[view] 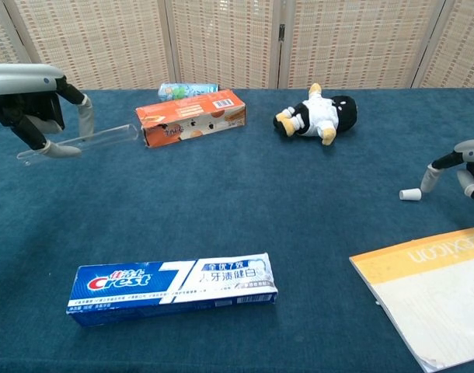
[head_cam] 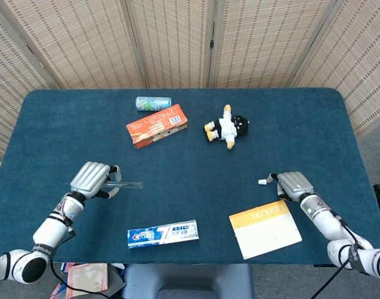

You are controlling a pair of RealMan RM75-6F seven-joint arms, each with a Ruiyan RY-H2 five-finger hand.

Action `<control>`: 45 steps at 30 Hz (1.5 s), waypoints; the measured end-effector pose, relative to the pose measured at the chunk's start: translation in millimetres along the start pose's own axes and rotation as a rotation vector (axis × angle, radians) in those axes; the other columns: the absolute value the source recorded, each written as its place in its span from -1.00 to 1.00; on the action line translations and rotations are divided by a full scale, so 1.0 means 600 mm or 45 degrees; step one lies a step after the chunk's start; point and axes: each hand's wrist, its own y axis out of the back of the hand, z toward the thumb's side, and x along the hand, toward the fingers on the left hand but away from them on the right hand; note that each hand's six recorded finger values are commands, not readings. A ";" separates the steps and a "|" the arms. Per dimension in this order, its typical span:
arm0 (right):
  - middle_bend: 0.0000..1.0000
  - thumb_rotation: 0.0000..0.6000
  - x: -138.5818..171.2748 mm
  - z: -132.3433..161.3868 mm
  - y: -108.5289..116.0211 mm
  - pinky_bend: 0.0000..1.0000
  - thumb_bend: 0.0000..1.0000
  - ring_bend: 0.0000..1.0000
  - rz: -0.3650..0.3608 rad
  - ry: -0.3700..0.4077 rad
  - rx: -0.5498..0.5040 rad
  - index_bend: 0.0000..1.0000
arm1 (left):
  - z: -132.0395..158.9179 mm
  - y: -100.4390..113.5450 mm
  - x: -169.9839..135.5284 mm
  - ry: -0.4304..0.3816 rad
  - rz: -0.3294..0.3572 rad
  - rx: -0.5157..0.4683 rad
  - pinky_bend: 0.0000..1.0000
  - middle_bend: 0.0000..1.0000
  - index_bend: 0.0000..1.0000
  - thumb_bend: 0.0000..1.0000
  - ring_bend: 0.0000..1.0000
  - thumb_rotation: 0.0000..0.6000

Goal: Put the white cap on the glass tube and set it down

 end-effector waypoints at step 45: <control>-0.42 1.00 0.085 0.046 0.120 -0.36 -0.38 -0.61 -0.398 0.142 -0.030 -0.48 | 0.002 -0.008 0.005 -0.006 -0.016 -0.013 1.00 1.00 0.34 -0.28 1.00 1.00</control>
